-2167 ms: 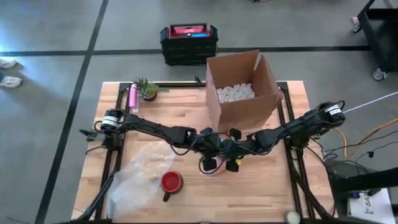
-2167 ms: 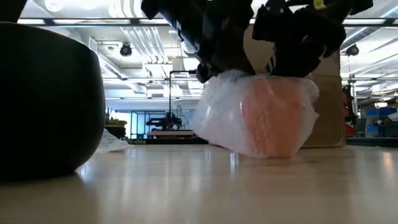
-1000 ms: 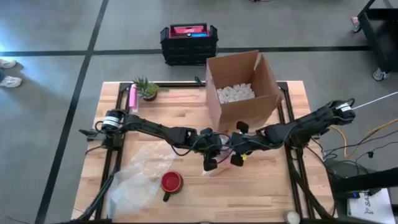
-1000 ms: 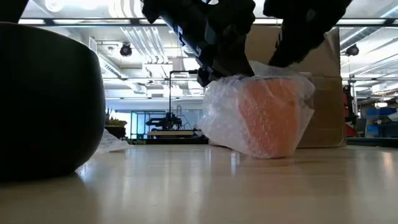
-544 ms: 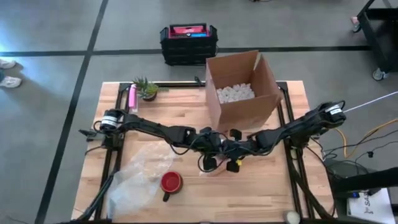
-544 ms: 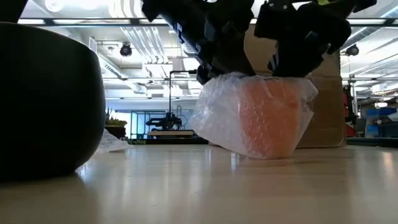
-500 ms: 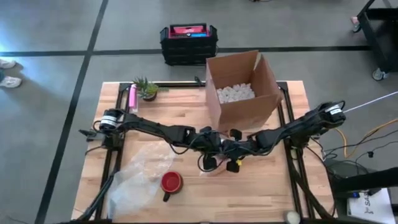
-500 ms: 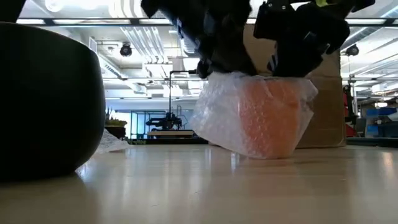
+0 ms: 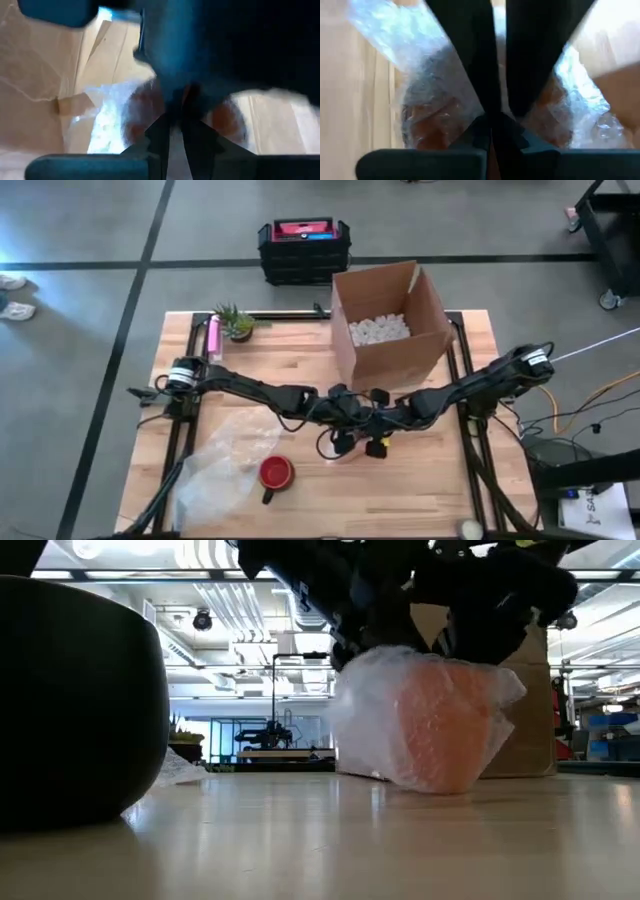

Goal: Wrap mug
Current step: Wrap the orange mug with the right transparent bubble wrap

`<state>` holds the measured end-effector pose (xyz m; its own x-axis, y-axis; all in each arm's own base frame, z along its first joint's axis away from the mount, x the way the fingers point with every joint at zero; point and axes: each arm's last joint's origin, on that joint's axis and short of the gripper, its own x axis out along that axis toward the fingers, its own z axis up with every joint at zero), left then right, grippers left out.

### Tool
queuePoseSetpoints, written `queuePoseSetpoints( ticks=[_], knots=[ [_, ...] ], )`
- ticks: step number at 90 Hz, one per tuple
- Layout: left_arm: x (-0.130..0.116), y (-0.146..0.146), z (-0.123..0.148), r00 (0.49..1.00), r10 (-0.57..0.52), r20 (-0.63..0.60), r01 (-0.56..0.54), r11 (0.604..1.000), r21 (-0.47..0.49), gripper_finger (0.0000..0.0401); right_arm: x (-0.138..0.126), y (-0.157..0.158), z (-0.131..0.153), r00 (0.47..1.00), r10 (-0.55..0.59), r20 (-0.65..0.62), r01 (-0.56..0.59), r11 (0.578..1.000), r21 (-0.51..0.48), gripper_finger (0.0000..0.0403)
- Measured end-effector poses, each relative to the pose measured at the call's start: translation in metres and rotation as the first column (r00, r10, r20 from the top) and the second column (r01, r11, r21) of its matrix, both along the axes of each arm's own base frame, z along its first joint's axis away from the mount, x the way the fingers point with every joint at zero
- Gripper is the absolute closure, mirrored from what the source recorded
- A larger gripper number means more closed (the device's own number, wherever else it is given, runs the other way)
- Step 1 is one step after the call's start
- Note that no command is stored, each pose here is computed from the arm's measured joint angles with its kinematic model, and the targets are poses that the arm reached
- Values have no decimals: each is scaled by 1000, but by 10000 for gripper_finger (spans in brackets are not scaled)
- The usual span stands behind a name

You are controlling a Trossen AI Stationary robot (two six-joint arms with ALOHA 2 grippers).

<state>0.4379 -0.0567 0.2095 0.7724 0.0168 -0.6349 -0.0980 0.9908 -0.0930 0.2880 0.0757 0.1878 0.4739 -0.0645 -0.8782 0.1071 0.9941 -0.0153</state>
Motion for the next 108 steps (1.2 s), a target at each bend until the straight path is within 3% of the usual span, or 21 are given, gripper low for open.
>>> queuePoseSetpoints(
  ticks=[6,19,34,55,69,84,99,108],
  knots=[
    [-1,1,0,1000,1,-5,-1,1000,2,365,-2,-1,9,1000,0,-29,0,1000,-9,403],
    [-2,1,-3,1000,-3,-23,3,1000,5,365,0,-2,36,998,-12,54,12,1000,-11,403],
    [-2,1,-3,1000,3,-30,-3,1000,3,365,7,-3,21,995,-24,98,28,999,-45,403],
    [-7,2,0,998,10,-55,-10,1000,4,365,6,-3,-16,997,-82,10,82,995,-61,403],
    [-12,1,14,999,-3,-38,2,1000,-5,365,5,1,-18,997,-70,13,71,996,-53,403],
    [-27,0,55,1000,-8,24,9,1000,-18,365,3,-1,-14,997,-77,30,78,996,-47,403],
    [-48,-6,70,999,-13,-48,12,1000,-28,365,4,0,-15,996,-78,36,80,996,-48,403],
    [-58,-9,65,991,7,-136,-13,999,-47,365,5,0,-15,996,-80,39,81,995,-50,403]
  ],
)
